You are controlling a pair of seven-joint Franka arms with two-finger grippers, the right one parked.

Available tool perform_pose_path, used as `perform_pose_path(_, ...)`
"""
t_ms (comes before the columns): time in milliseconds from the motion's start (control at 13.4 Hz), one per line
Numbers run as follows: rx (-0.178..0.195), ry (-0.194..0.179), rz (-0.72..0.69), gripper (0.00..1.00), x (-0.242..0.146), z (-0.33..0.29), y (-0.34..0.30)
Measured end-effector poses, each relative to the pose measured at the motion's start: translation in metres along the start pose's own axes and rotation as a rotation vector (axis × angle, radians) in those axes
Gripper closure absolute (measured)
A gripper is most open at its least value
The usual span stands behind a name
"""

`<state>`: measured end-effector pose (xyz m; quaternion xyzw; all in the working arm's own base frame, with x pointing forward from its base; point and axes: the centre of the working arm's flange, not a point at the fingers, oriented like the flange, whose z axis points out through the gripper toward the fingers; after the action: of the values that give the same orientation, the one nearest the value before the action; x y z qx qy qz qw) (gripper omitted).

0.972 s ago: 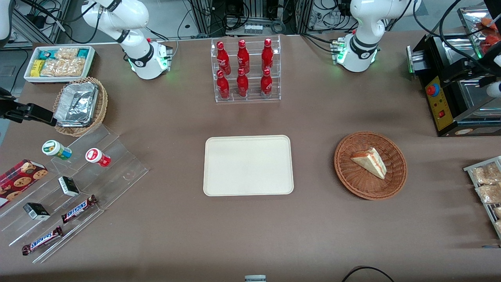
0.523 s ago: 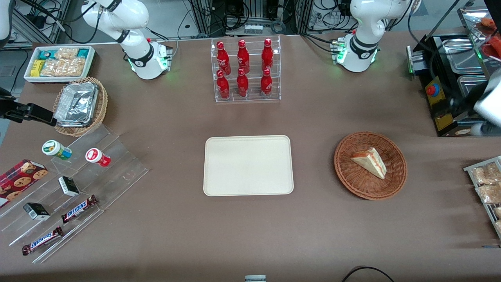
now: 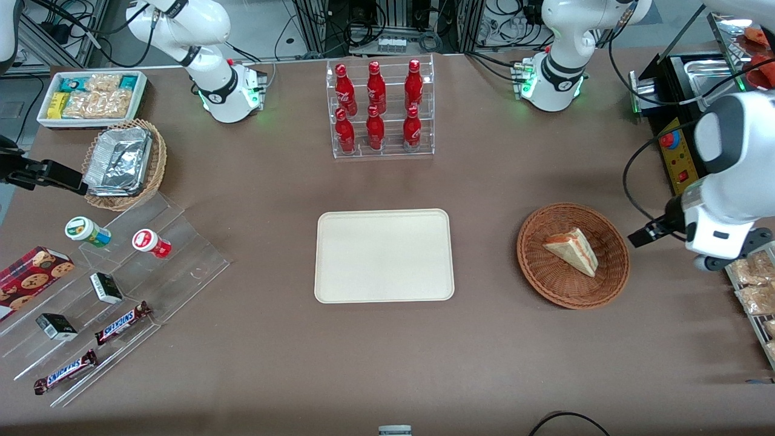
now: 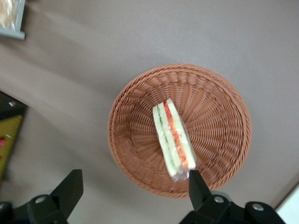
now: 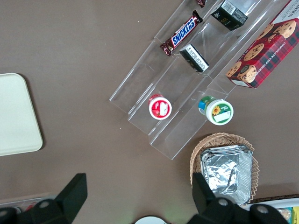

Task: Place sandwich from basket to tray
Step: 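Move the left gripper over the wicker basket toward the sandwich, then lower the open left gripper around the wrapped sandwich and close it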

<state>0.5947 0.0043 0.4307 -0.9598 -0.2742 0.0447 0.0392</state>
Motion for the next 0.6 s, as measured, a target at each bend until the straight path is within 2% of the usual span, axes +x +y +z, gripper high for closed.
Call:
perform_pose_path(224,-0.017,0.018,-0.131,0.0,-0.02,0.052,0.015)
perform_pose_path(598,-0.071,0.064,-0.269,0.0,-0.059,0.116,0.037)
